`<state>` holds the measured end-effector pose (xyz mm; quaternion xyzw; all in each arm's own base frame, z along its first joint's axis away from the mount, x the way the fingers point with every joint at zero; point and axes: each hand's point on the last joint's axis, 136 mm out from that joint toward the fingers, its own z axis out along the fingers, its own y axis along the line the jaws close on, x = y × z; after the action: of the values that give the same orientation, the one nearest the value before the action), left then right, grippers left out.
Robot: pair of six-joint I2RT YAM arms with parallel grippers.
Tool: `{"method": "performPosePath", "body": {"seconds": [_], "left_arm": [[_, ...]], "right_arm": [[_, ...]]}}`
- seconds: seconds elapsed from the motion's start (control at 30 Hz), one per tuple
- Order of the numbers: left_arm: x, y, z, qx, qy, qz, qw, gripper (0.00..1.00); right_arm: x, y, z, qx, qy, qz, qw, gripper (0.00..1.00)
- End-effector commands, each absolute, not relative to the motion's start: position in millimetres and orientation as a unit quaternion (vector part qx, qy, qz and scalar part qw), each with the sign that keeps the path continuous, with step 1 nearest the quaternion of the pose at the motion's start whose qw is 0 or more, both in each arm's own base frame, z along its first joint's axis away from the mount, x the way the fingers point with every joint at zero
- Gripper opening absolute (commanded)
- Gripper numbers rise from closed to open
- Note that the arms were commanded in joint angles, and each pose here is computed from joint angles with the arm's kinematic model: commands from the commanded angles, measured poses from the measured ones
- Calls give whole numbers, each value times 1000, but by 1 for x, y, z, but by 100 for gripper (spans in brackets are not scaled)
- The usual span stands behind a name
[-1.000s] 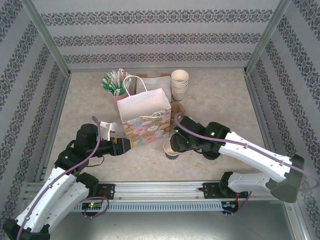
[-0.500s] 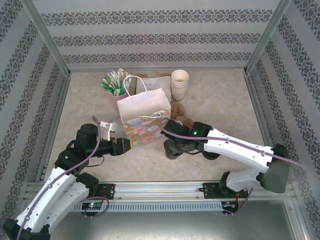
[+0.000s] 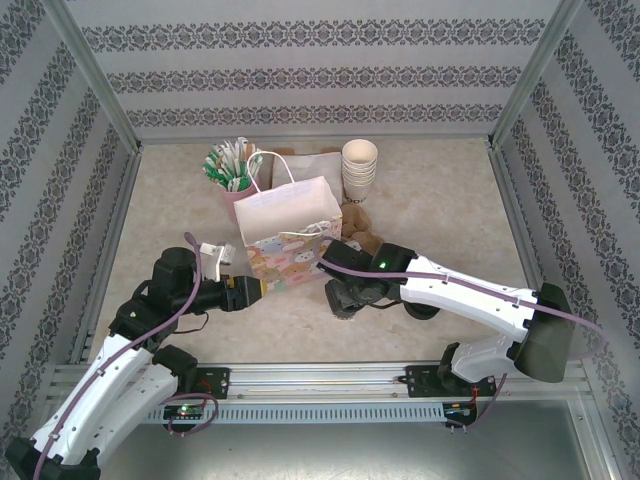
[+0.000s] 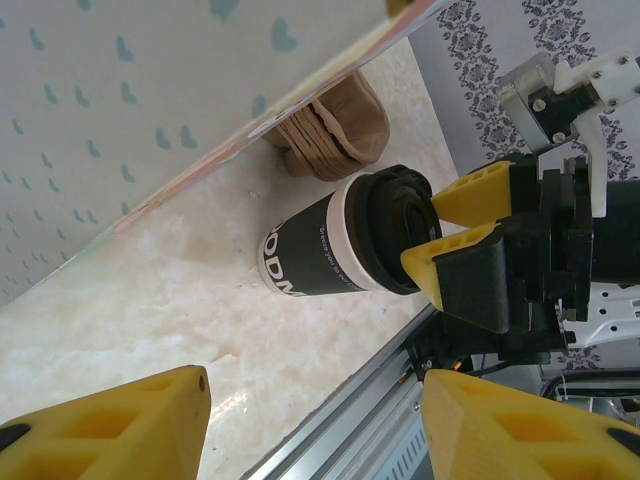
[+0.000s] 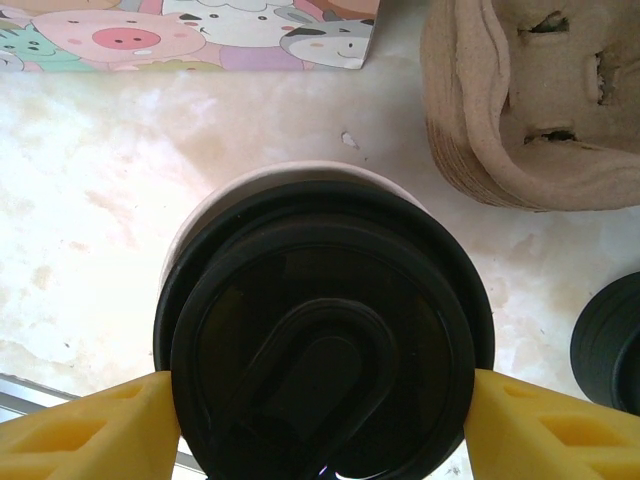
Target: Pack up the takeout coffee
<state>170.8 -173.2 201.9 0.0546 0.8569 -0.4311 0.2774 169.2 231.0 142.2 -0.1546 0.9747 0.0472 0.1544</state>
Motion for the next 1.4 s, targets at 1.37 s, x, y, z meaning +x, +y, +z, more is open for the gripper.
{"method": "performPosePath", "body": {"seconds": [1.37], "left_arm": [[171, -174, 201, 62, 856, -428, 283, 59]], "right_arm": [[163, 219, 115, -174, 979, -30, 100, 67]]}}
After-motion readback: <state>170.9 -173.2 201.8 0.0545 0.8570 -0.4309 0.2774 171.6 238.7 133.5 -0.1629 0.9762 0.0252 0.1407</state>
